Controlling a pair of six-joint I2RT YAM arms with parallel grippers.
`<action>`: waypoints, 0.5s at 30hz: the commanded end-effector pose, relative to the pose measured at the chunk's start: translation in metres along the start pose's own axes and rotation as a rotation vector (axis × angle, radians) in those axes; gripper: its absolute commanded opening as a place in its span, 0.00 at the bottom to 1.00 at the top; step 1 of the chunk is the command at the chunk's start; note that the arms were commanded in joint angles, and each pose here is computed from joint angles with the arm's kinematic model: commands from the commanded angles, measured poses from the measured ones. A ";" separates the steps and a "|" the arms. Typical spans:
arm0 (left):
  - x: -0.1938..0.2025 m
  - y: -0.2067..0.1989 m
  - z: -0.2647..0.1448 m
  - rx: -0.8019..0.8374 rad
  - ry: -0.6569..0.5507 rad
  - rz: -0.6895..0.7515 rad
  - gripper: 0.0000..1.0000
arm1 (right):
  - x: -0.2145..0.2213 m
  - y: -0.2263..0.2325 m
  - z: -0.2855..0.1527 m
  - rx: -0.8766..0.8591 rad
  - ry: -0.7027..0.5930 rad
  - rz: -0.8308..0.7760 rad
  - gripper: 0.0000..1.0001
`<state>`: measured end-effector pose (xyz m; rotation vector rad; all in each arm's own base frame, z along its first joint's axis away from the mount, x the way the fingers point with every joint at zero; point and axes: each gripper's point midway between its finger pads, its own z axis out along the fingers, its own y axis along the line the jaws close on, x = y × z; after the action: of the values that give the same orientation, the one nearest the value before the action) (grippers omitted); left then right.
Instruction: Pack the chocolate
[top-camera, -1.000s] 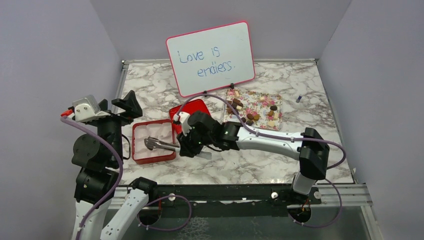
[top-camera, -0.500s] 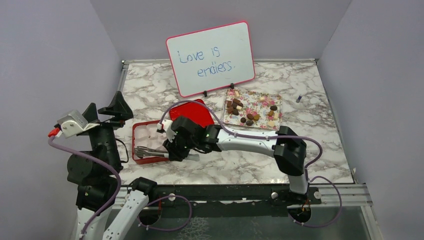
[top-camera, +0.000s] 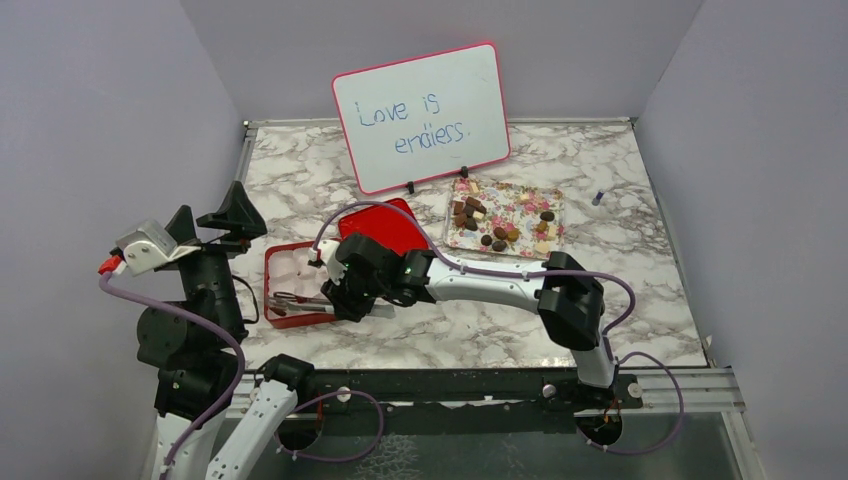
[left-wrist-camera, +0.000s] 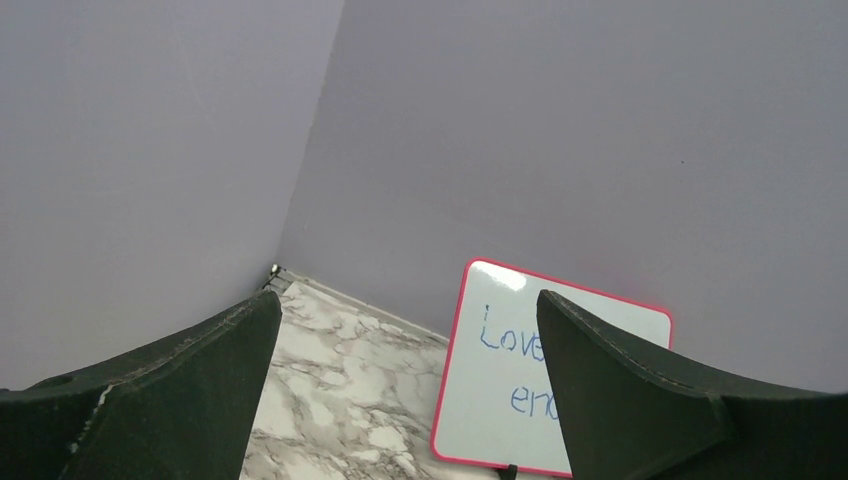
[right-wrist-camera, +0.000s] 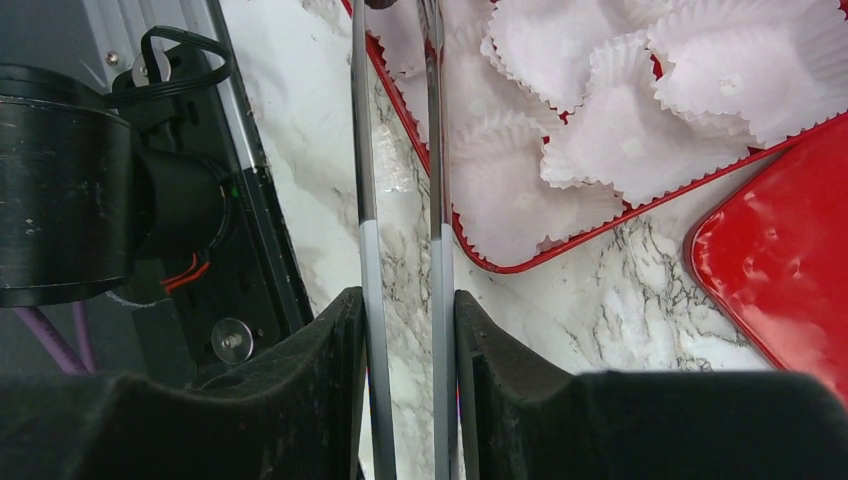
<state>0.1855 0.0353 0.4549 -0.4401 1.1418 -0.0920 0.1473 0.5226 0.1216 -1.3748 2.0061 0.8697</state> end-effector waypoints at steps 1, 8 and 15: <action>-0.002 0.001 0.003 -0.012 -0.019 -0.001 0.99 | -0.017 0.004 -0.005 0.005 -0.043 -0.028 0.39; 0.005 -0.003 0.008 -0.008 -0.010 -0.017 0.99 | -0.021 0.001 -0.018 0.037 -0.082 -0.016 0.44; 0.029 -0.018 0.018 0.039 0.046 -0.021 0.99 | -0.031 0.002 -0.045 0.060 -0.132 -0.011 0.42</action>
<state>0.2034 0.0276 0.4474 -0.4426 1.1597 -0.1050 0.1490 0.5048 0.1215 -1.3474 2.0183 0.8203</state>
